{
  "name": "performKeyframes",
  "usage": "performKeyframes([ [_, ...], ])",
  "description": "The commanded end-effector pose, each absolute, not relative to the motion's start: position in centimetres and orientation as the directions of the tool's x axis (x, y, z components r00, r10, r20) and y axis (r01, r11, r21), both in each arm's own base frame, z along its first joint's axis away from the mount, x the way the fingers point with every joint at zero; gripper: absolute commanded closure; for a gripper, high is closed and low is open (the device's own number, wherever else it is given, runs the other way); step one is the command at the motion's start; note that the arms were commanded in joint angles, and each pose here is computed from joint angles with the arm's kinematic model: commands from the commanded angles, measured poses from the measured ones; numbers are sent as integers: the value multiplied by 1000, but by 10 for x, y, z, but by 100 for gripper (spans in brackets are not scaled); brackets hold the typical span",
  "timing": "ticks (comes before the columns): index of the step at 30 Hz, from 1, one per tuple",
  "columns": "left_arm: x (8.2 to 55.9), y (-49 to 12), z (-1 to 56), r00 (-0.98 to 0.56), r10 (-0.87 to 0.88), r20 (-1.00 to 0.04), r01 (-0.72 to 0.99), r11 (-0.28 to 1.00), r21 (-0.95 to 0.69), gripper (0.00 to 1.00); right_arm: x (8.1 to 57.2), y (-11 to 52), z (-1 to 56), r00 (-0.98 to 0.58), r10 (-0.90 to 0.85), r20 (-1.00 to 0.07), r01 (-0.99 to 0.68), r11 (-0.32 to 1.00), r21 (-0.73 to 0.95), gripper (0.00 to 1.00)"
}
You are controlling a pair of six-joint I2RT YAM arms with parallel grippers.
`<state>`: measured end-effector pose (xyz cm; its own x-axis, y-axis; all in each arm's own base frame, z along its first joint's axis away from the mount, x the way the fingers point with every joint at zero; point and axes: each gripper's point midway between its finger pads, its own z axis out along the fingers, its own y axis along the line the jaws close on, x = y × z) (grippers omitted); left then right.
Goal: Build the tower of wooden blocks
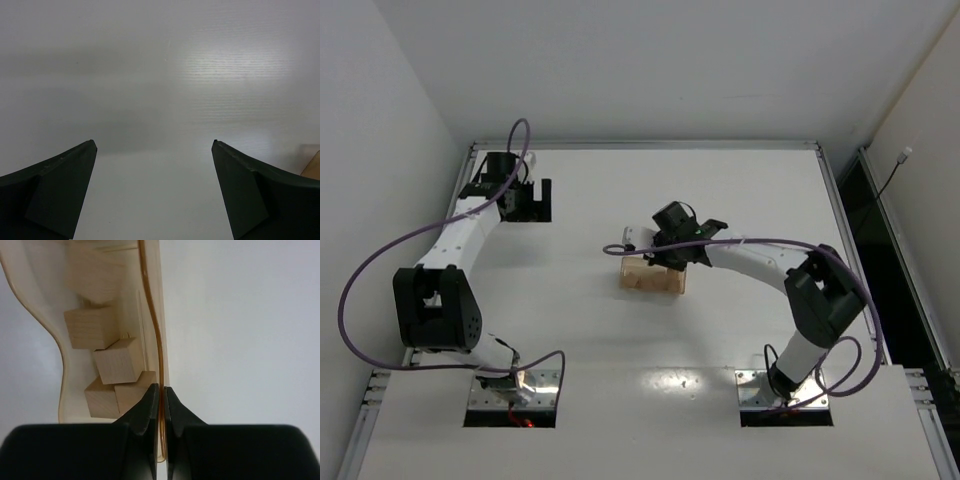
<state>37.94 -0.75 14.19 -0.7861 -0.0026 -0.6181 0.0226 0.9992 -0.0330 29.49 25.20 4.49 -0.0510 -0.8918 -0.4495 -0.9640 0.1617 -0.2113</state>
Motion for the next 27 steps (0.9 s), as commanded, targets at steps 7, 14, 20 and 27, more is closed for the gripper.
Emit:
performKeyframes([
  [7, 397, 30, 162, -754, -85, -651, -190, 978, 92, 0, 410, 201, 181, -212, -738, -641, -238, 675, -698, 100],
  [14, 395, 33, 157, -764, -103, -637, -205, 975, 89, 0, 418, 195, 203, -184, -760, -623, 33, 629, -777, 100],
  [20, 392, 48, 155, -766, -135, -629, -239, 967, 83, 0, 406, 213, 210, -90, -860, -501, 102, 493, -864, 100],
  [27, 392, 54, 148, -772, -169, -613, -256, 965, 56, 0, 377, 234, 206, 12, -977, -213, 282, 207, -937, 100],
])
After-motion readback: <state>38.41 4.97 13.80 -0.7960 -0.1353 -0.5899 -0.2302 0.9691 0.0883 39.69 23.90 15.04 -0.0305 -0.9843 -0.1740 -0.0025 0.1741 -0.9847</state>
